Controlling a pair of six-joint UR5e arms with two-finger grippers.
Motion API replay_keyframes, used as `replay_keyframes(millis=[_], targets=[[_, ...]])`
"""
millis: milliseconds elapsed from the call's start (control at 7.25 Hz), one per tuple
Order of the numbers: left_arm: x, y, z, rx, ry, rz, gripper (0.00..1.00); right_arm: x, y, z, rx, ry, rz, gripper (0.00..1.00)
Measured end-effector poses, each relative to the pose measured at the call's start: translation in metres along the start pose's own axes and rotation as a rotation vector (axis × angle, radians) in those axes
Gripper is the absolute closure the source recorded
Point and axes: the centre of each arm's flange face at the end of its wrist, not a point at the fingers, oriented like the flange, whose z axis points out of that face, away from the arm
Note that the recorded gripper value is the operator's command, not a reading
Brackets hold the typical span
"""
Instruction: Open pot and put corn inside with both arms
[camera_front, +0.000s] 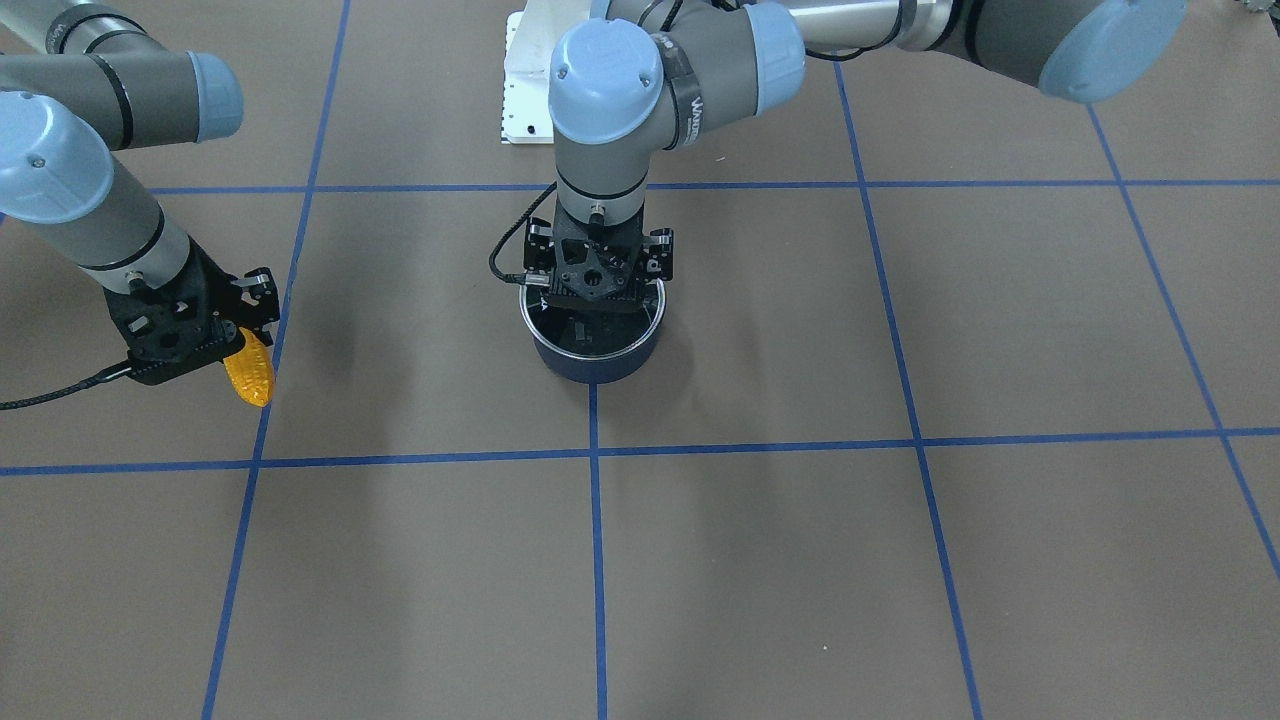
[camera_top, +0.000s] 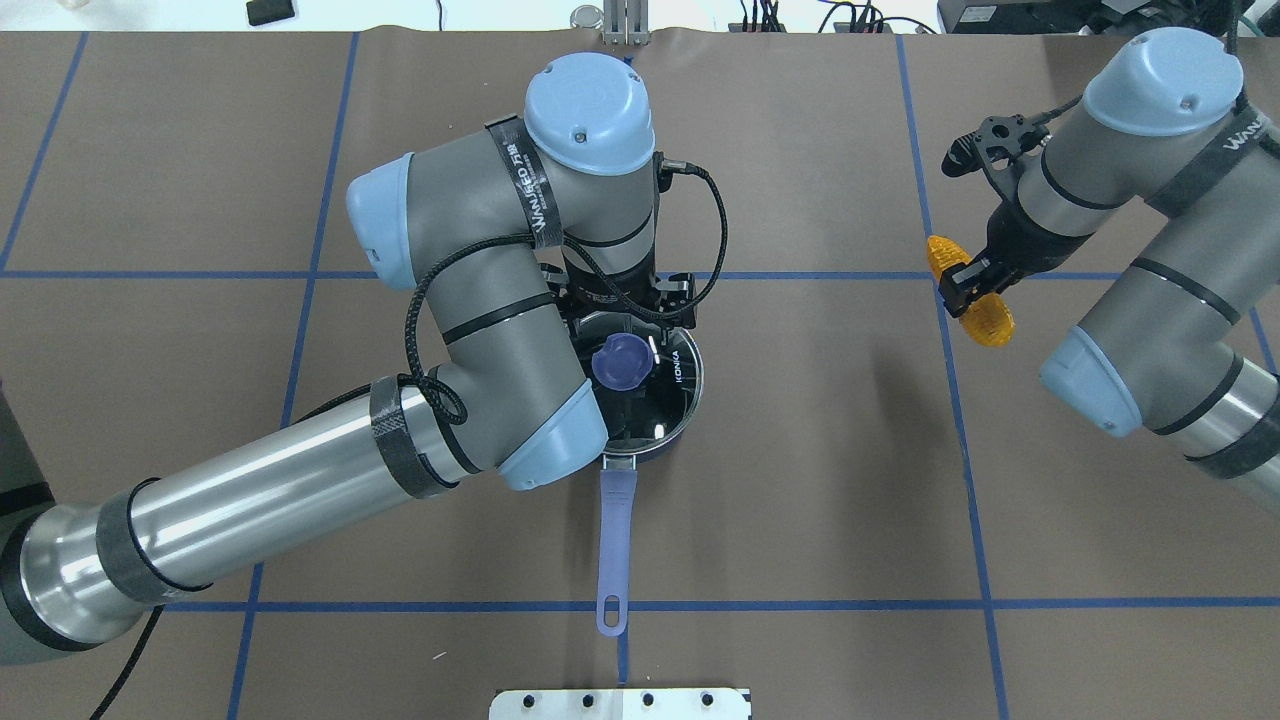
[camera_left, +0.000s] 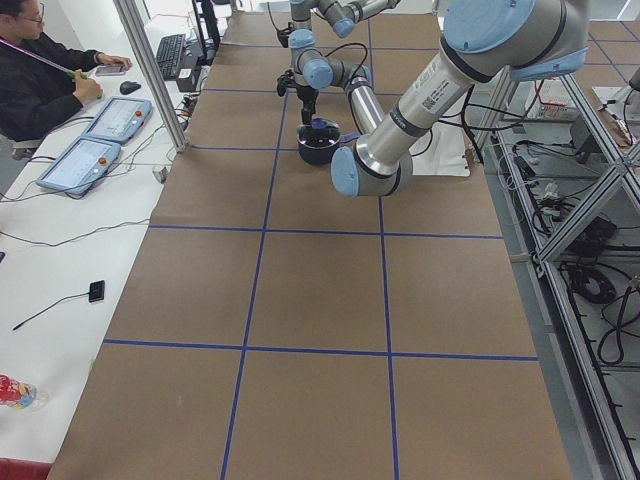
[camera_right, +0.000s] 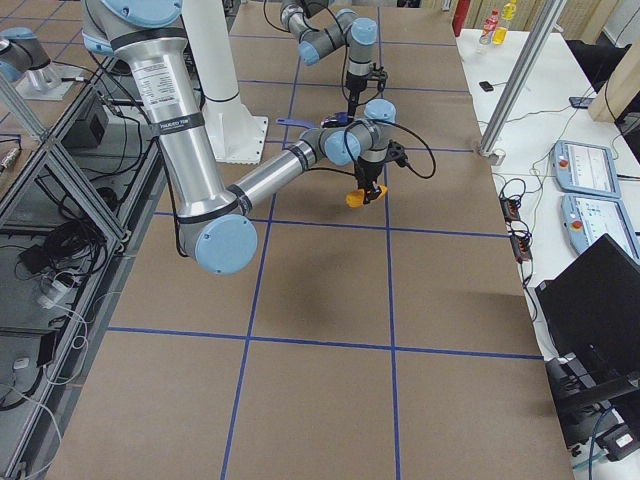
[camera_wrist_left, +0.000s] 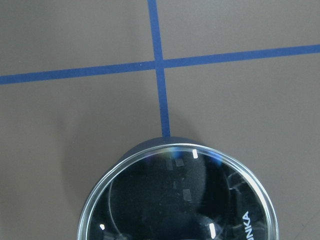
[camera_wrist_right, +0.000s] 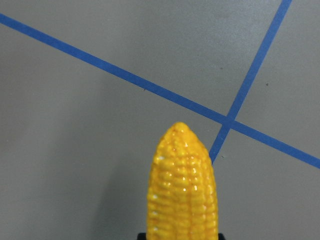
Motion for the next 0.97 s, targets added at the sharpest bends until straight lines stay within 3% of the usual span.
replay_keyframes(millis=[276,966], targets=[[-0.0004,0.0013,0.0038,-0.003,0.001,-0.001,0.24,0.0002,0.0001,0.0003,0.000,0.000,0.000,0.60],[-0.0001,0.0071,0.0120,-0.014,-0.004,-0.006,0.25,0.0016,0.0003,0.0033,-0.005,0.003,0.001,0.60]])
